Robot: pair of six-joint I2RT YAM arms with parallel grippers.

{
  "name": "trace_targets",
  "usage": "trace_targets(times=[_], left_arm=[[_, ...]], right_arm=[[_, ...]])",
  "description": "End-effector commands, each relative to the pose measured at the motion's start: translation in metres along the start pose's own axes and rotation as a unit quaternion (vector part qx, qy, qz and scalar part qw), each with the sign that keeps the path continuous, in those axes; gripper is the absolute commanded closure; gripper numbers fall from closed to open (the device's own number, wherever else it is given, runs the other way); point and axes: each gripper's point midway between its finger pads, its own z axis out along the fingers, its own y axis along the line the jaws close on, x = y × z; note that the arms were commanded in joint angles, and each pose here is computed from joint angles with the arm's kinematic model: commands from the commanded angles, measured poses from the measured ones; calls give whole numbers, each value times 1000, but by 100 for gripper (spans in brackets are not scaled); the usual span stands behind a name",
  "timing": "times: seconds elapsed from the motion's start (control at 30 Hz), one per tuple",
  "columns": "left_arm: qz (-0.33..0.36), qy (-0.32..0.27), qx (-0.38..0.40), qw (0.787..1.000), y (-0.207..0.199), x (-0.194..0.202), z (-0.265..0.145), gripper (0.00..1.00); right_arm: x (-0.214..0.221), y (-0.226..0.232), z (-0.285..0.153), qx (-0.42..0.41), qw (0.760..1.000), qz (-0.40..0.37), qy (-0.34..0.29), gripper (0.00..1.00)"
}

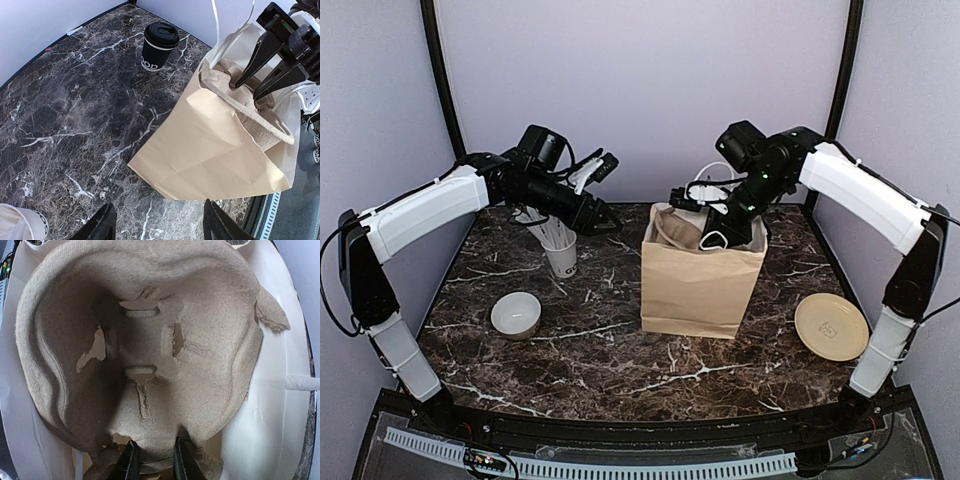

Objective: Pack the takeout coffee

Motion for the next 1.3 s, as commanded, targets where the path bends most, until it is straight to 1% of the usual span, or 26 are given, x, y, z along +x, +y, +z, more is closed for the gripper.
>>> trace_targets(times=[0.0, 0.13, 0.37, 0.47, 0.6, 0.67, 0.83, 0.97, 1.03, 1.13, 1.27], left_arm=[[15, -24, -5, 1000, -3, -12, -16, 38], [14, -18, -7, 1000, -1, -12, -13, 38], [9, -15, -5, 1000, 1, -11, -9, 38], [8, -14, -3, 1000, 0, -11, -8, 38], [9, -13, -2, 1000, 0, -14, -8, 38], [6, -11, 2, 1000, 0, -14, -6, 38], [2, -10, 7, 1000, 1, -13, -1, 38], [-2, -10, 10, 1000, 2, -11, 2, 38], [-4, -9, 11, 1000, 2, -10, 4, 38], [-6, -6, 12, 1000, 3, -7, 6, 38], [-8, -1, 14, 1000, 2, -4, 5, 38]], right_arm=[[6, 11, -22, 17, 1000, -17, 8, 82], [15, 15, -26, 23, 999, -24, 12, 82], [53, 23, -6, 13, 997, -19, 80, 82], [59, 30, -6, 7, 997, -23, 79, 82], [65, 33, -4, 21, 998, -31, 56, 81], [67, 32, -4, 27, 998, -32, 54, 81], [74, 36, 3, -5, 996, -15, 89, 81], [76, 28, 9, 7, 995, -3, 104, 80], [79, 17, 17, 27, 993, 4, 115, 81], [77, 8, 29, 33, 993, 12, 116, 81], [72, 8, 37, 13, 993, 21, 119, 81]])
